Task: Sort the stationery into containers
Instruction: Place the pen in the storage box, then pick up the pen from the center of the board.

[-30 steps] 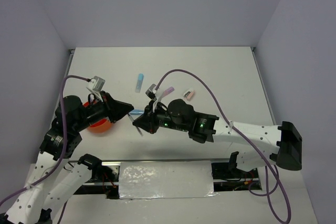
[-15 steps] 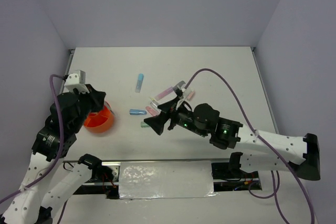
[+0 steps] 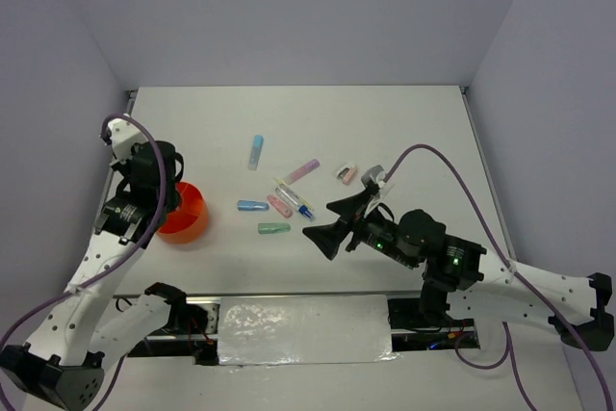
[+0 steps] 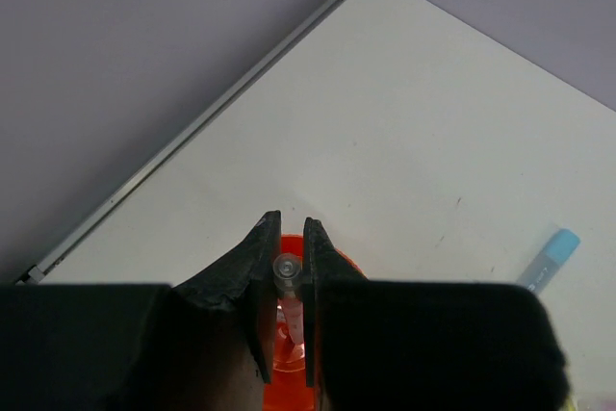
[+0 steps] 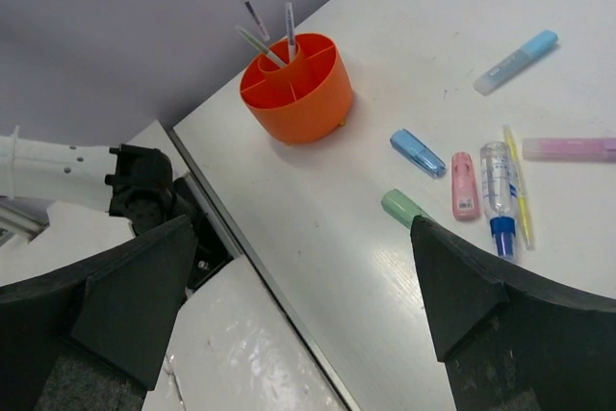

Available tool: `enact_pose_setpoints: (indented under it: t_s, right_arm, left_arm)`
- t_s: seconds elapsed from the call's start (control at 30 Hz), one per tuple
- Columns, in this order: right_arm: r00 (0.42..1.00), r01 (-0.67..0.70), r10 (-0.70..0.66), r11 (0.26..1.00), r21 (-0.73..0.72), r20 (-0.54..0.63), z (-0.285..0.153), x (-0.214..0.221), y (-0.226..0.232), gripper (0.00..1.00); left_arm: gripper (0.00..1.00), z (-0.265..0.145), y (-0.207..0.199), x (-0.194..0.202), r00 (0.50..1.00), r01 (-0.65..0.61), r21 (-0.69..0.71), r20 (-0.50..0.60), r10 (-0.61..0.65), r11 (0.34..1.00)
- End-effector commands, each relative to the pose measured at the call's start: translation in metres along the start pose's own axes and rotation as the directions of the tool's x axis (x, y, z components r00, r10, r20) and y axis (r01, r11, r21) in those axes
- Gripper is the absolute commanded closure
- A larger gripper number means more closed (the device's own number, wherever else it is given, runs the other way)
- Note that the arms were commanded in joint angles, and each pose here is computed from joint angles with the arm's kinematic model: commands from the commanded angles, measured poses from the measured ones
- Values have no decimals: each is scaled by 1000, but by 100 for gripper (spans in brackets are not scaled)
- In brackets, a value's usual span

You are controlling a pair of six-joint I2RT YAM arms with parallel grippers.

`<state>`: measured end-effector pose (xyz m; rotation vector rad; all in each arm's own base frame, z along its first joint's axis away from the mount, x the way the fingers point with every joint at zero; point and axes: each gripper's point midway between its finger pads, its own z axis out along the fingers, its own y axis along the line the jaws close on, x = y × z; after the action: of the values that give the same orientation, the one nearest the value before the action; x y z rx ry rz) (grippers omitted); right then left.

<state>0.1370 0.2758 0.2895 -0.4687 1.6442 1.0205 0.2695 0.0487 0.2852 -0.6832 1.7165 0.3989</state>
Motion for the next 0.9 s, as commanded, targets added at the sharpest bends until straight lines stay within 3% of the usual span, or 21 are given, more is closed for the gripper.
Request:
enact_pose_setpoints:
  t_s: [0.0,0.23,0.33,0.47,0.6,0.8,0.87]
  right_arm:
    - [1000,2,-2,1000,22,25,-11,-5,-8,0]
    - [999,22,-25,998,66,41,-27,-7,-21,0]
    - [999,24,-27,996,85,41,-29,-6,-25,0]
    - [999,27,-30,993,112,31,-27,-4,-29,0]
    - [1000,26,-21,972,236,-20,-18,7,-49,0]
    - [977,82,-7,934,347,-215,11,37,-70,0]
    - [970,65,25,933,354,-242,20,39,-74,0]
  left_arm:
    - [100,6,3,-7,989,134,-57,73,-130,989]
    - [90,16,6,35,986,164,-87,26,-162,983]
    - [69,19,8,51,989,147,-110,-3,-148,983]
    - [28,19,11,58,993,106,-130,-35,-111,986]
    - [2,14,-4,45,991,117,-55,-54,-120,992]
    - [1,-10,-48,8,988,107,212,-134,-79,971]
    - [1,-29,-70,3,984,102,371,-177,-37,923]
